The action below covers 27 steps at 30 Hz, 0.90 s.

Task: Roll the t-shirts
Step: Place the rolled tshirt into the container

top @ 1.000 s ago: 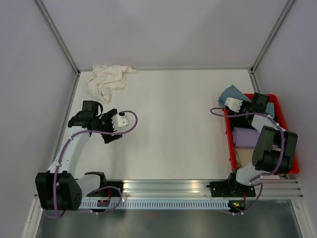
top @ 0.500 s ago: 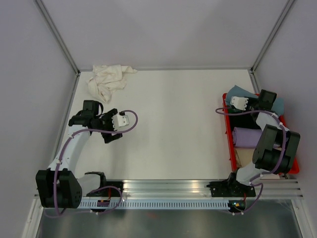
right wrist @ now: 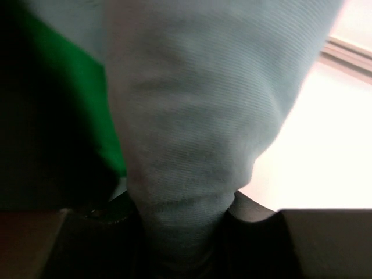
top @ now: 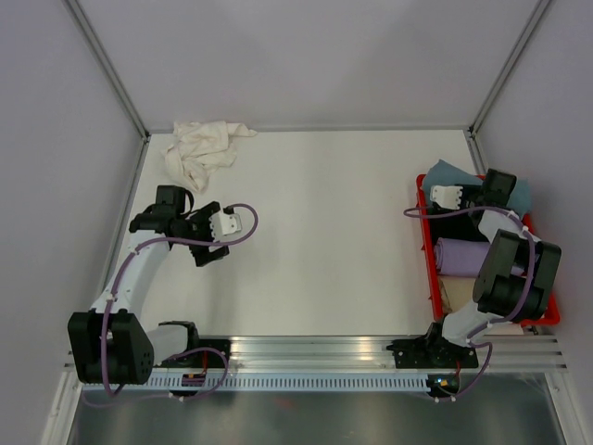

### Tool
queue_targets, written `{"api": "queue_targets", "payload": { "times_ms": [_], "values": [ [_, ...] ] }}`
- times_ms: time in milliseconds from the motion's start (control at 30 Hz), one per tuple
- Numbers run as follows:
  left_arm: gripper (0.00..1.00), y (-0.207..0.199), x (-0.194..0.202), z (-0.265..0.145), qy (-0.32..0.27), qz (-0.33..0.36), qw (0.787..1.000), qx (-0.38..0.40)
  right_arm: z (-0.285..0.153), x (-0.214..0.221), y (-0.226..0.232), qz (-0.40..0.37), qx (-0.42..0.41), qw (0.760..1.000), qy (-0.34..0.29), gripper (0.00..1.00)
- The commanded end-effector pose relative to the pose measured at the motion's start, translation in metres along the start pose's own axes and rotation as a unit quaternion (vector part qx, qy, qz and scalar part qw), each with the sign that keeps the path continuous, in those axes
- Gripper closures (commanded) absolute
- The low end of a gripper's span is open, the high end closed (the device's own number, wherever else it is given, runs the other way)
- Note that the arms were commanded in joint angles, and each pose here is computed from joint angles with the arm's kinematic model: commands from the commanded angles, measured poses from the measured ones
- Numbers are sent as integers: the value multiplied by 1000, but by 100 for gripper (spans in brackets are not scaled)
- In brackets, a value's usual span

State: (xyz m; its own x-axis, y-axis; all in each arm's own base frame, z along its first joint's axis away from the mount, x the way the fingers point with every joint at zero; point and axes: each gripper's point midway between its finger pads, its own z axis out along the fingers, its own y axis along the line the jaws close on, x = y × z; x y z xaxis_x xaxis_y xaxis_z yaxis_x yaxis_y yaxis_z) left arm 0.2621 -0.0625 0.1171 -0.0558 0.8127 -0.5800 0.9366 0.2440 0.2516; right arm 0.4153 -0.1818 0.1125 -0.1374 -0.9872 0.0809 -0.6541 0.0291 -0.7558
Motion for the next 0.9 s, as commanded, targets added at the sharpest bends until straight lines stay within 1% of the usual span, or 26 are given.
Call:
{"api": "queue_targets", "payload": {
  "times_ms": [0, 67, 100, 233, 267, 333, 367, 467, 500, 533, 633, 733, 767, 833, 867],
  "values": [
    [8, 18, -14, -8, -17, 26, 999, -23, -1, -4, 13, -9, -12, 1000, -13, 91],
    [8, 18, -13, -9, -17, 26, 999, -25, 1, -4, 25, 0, -18, 1000, -8, 89],
    [8, 18, -13, -9, -16, 28, 999, -25, -1, 0, 25, 9, -13, 1000, -5, 85],
    [8, 14, -13, -6, -21, 27, 999, -19, -4, 9, 23, 17, -10, 1000, -3, 80],
    [8, 14, -13, -6, -21, 28, 999, -18, -5, 10, 22, 19, -10, 1000, -1, 77],
    [8, 14, -13, -5, -23, 28, 999, -17, -5, 9, 23, 31, -10, 999, -4, 43],
    [8, 15, -14, -5, -24, 28, 999, -18, -6, 7, 20, 37, -4, 999, -12, 29],
    [8, 16, -14, -4, -24, 31, 999, -18, -8, 1, 17, 52, -4, 998, -30, 28],
    [8, 17, -13, -4, -23, 31, 999, -17, -10, -4, 20, 56, -15, 998, -40, 28],
    [8, 17, -13, -4, -22, 31, 999, -18, -12, -9, 11, 57, -10, 997, -58, 27],
    [8, 17, -13, -4, -20, 36, 999, -17, -20, -18, 2, 68, -4, 995, -74, 23],
    [7, 19, -14, -5, -22, 38, 999, -18, -29, -37, -11, 79, -2, 991, -108, 21],
    [7, 19, -15, -6, -23, 39, 999, -21, -31, -49, -12, 76, -16, 990, -120, 21],
    [7, 20, -17, -7, -25, 39, 999, -22, -31, -60, -9, 70, -37, 989, -125, 21],
    [7, 21, -18, -7, -26, 40, 999, -23, -32, -74, -8, 66, -49, 988, -131, 23]
  ]
}}
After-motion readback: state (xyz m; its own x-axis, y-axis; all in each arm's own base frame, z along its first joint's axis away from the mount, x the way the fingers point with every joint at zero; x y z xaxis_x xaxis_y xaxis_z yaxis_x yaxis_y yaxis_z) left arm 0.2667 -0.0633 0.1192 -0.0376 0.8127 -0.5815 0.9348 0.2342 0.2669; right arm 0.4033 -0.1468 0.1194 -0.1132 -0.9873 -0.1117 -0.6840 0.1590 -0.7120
